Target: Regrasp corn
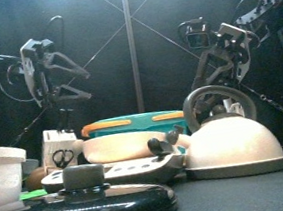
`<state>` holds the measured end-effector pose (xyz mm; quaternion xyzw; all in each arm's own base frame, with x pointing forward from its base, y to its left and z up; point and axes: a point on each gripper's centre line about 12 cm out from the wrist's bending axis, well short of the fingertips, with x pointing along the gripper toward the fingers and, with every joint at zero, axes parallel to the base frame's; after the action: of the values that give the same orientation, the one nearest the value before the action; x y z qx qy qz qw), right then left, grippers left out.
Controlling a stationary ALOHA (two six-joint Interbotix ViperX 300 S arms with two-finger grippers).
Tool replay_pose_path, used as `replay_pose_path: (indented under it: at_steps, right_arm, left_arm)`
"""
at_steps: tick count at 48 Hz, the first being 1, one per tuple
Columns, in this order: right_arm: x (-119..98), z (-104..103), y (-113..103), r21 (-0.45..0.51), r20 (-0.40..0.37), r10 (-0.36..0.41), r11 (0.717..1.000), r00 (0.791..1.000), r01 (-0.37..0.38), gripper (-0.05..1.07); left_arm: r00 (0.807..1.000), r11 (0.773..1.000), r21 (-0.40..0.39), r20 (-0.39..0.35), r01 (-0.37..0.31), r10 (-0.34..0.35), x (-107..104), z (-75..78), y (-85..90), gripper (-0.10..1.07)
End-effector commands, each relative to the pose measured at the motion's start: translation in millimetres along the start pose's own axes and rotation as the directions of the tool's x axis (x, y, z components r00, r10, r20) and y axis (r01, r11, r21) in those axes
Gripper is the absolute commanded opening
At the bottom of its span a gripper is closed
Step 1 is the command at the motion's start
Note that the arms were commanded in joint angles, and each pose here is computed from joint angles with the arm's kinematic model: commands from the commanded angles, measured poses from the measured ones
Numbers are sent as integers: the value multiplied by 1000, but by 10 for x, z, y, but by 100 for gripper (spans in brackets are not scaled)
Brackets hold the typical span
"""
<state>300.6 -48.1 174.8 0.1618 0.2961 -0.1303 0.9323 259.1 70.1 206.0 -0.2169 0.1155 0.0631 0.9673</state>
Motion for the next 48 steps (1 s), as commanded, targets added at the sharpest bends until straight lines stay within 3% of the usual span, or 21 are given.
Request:
replay_pose_path:
  at_steps: [1, 16, 31, 48]
  right_arm:
    - [-8, 115, -50, 24, 23, -11, 1000, 1000, 10, 92]
    - [167, 80, -295, 30, -32, -75, 997, 997, 76, 92]
    - [411, 27, -317, -97, -95, -83, 993, 992, 74, 92]
    - [361, -13, -409, -107, -119, -97, 991, 988, 84, 92]
  left_arm:
    - [1000, 1000, 0, 18, 5, -5, 1, 53, -14, 91]
    - [999, 1000, 2, 36, 5, -5, -25, 98, -29, 91]
    - [1000, 1000, 1, 29, -1, 1, -30, 77, -19, 91]
    - [1000, 999, -43, 18, -15, 16, -57, -15, 7, 91]
